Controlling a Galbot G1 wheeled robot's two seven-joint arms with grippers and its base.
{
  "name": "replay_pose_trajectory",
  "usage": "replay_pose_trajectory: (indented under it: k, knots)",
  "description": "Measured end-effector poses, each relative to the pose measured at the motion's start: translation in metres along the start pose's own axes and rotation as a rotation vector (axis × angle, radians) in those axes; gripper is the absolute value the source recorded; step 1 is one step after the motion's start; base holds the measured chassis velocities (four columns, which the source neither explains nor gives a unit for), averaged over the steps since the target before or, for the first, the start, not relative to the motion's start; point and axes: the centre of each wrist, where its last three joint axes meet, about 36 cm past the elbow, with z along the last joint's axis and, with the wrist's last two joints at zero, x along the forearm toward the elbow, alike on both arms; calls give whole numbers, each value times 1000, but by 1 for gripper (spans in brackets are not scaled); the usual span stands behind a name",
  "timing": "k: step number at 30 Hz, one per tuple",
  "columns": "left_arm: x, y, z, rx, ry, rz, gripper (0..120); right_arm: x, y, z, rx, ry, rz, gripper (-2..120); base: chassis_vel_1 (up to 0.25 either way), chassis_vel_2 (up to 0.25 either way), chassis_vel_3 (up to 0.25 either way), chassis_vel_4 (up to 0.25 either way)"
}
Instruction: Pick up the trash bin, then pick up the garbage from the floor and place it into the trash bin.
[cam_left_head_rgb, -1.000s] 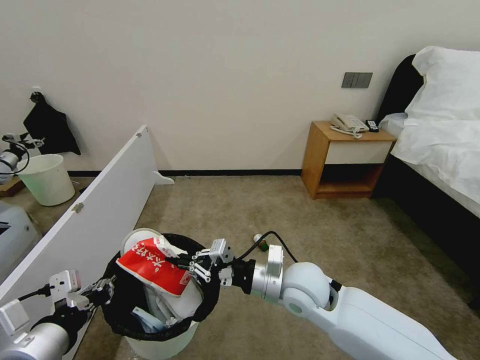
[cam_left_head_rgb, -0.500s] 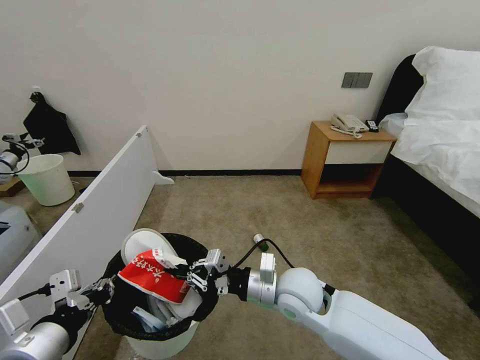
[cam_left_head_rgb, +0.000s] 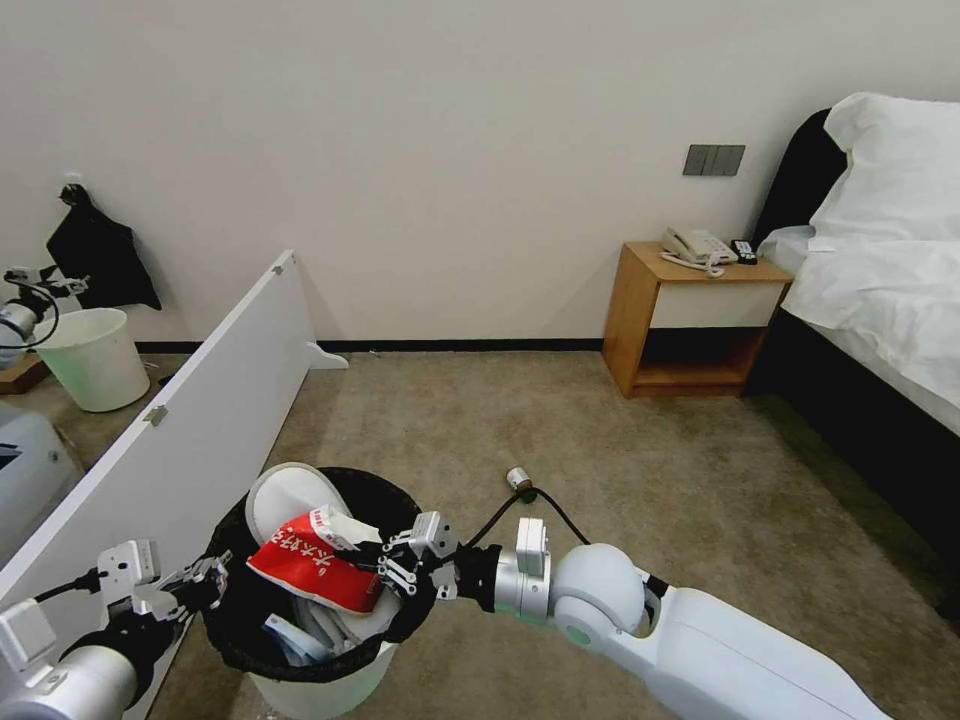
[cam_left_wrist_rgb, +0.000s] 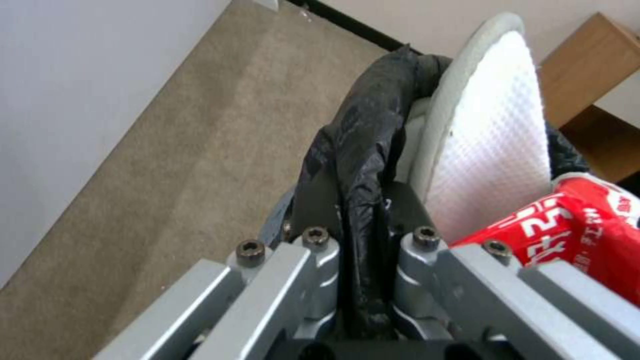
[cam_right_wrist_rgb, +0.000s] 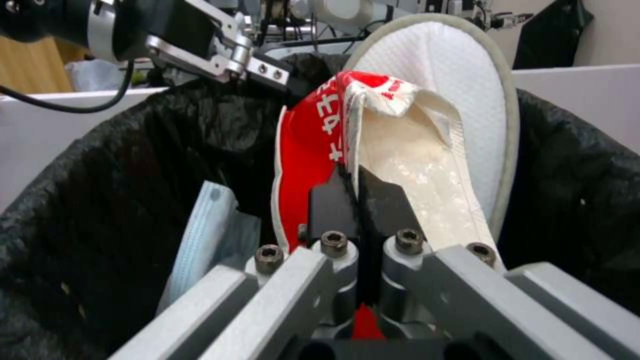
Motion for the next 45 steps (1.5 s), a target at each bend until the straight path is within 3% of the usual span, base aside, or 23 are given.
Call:
replay_pose_trajectory:
  k: [5,7,12,14,18,29,45]
  knots:
    - [0,0,0,0,0,-2,5,1,0,2,1,6,4,4,0,0,0,0]
    - [0,0,0,0,0,-2,5,1,-1,3,2,11,7,17,0,0,0,0]
    - [0,0,0,1,0,-2,5,1,-1,3,3,12,9,33,0,0,0,0]
    - [0,0,0,2,2,0,5,1,-1,2,5,9,8,45,0,0,0,0]
    - [0,0,1,2,3,1,5,2,0,1,5,7,6,54,0,0,0,0]
    - [0,0,1,3,4,-1,5,0,3,-4,8,-5,-6,98,0,0,0,0]
    - [0,0,2,5,3,-6,5,3,8,-22,0,-69,-32,100,0,0,0,0]
